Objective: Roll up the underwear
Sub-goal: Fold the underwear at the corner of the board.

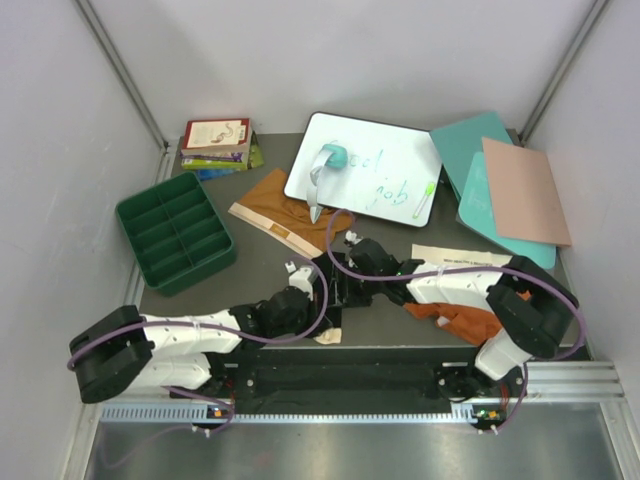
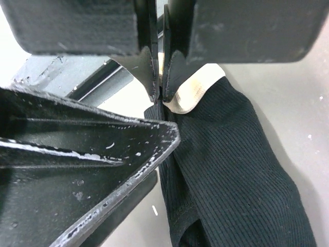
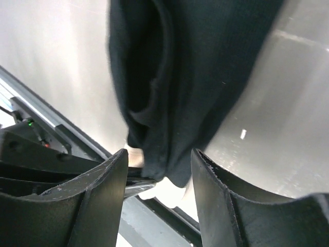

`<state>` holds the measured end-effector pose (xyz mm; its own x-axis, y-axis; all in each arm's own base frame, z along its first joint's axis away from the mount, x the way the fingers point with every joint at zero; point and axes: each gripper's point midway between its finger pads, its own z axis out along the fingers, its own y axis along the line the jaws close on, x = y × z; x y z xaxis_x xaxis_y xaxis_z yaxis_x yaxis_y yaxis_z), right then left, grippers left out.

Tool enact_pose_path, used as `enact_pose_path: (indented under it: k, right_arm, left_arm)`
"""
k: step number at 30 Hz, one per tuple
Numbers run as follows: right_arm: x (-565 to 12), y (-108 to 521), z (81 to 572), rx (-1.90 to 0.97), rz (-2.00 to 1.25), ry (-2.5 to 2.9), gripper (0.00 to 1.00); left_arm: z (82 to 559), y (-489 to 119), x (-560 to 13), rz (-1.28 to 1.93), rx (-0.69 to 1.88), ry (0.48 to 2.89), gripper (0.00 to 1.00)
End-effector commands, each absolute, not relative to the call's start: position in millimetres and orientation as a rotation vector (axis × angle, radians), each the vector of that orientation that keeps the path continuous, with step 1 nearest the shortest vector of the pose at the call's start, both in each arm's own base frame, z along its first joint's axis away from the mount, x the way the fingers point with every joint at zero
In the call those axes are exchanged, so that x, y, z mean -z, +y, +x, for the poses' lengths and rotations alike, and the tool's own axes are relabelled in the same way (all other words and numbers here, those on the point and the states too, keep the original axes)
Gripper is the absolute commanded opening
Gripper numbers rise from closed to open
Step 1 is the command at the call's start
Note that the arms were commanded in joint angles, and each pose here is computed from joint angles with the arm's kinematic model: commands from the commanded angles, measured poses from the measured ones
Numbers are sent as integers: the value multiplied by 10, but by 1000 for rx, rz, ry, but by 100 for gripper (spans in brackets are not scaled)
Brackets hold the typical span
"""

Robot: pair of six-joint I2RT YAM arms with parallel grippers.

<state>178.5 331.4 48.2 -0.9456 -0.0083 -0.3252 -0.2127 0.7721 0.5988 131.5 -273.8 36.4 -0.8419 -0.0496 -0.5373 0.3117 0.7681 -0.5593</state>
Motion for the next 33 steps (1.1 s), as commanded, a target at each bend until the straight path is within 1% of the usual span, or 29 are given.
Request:
enact_pose_path:
  k: [1, 7, 10, 13, 14, 16, 17, 20, 21, 23, 24, 28, 30, 33]
  right_arm:
    - [-770, 3557, 1953, -1070, -187, 2550, 53]
    - [-672, 3624, 1980, -1053, -206, 2571, 53]
    - [-638, 3658, 2012, -1040, -225, 2575, 51]
    - [-648, 3679, 2043, -1032, -238, 2569, 37]
    - [-647, 3675, 2062, -1018, -233, 2567, 23]
    - [-644, 3642, 2058, -994, -234, 2579, 8]
    - [-637, 3620, 2063, -979, -228, 2580, 0]
    - [-630, 3559, 2047, -957, -216, 2584, 0]
    - [-609, 3534, 2030, -952, -211, 2590, 0]
    - [-632, 3516, 2028, -950, -206, 2584, 0]
    - [-624, 3500, 2026, -946, -201, 2587, 0]
    - [-627, 3469, 2014, -933, -200, 2588, 0]
    - [-618, 3455, 2021, -923, -199, 2589, 0]
    - [-591, 3429, 2007, -912, -197, 2598, 0]
  left_arm:
    - [1240, -2726, -260, 248, 883, 2458, 0]
    - [1247, -2756, -280, 260, 891, 2453, 0]
    - [1237, -2777, -278, 276, 901, 2450, 0]
    - [1220, -2803, -284, 300, 914, 2446, 0]
    - [1212, -2815, -292, 308, 921, 2447, 0]
    - [1210, -2821, -308, 315, 926, 2442, 0]
    - [1218, -2820, -317, 310, 926, 2440, 7]
    - [1215, -2818, -379, 302, 934, 2433, 25]
    - [1221, -2807, -421, 293, 938, 2424, 35]
    - [1227, -2809, -499, 285, 952, 2407, 44]
    - [1237, -2817, -592, 278, 974, 2381, 52]
    - [1241, -2787, -790, 260, 1001, 2342, 63]
    - [1252, -2765, -889, 241, 1017, 2313, 63]
    - [1365, -2604, -867, 132, 921, 2309, 60]
